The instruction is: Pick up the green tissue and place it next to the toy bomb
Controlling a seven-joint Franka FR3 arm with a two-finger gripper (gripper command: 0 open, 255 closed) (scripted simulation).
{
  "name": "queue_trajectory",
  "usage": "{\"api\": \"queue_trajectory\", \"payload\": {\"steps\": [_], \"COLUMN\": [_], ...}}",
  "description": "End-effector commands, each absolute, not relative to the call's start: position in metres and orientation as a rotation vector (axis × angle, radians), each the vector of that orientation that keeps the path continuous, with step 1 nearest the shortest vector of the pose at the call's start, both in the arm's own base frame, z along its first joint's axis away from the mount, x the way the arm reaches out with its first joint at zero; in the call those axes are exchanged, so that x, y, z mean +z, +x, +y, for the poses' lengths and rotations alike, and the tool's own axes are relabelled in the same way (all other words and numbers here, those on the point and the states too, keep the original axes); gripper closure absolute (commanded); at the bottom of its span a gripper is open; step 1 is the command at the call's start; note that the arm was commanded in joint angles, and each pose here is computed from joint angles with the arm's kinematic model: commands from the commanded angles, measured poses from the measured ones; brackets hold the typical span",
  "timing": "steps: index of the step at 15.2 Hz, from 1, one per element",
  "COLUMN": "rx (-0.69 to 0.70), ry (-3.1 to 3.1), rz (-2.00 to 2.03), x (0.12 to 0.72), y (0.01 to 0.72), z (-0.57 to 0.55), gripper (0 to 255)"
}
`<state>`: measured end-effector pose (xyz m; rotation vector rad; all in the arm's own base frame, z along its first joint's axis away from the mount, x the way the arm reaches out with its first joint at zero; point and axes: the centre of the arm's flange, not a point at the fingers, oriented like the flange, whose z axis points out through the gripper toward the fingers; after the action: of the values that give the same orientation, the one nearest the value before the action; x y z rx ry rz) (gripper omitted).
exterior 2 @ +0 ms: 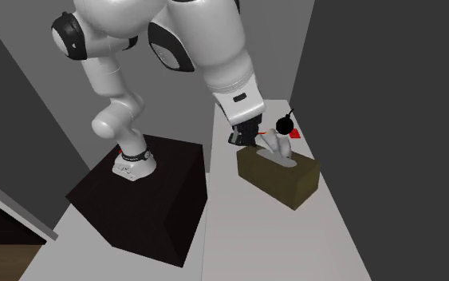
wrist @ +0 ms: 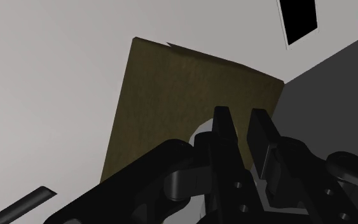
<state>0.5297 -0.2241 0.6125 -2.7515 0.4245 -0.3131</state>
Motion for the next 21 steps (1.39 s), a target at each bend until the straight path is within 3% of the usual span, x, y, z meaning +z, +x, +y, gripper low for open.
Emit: {"api": "queue_trajectory", "payload": {"steps": [1,21], "rx": [-0.314,-0.314], "ry": [-2.752,-2.752], "rz": [0.426,0.426], "x": [0.615,0.616], "y": [0.528,0.525], "z": [-0.198,0.066], "gripper": [255,255]}}
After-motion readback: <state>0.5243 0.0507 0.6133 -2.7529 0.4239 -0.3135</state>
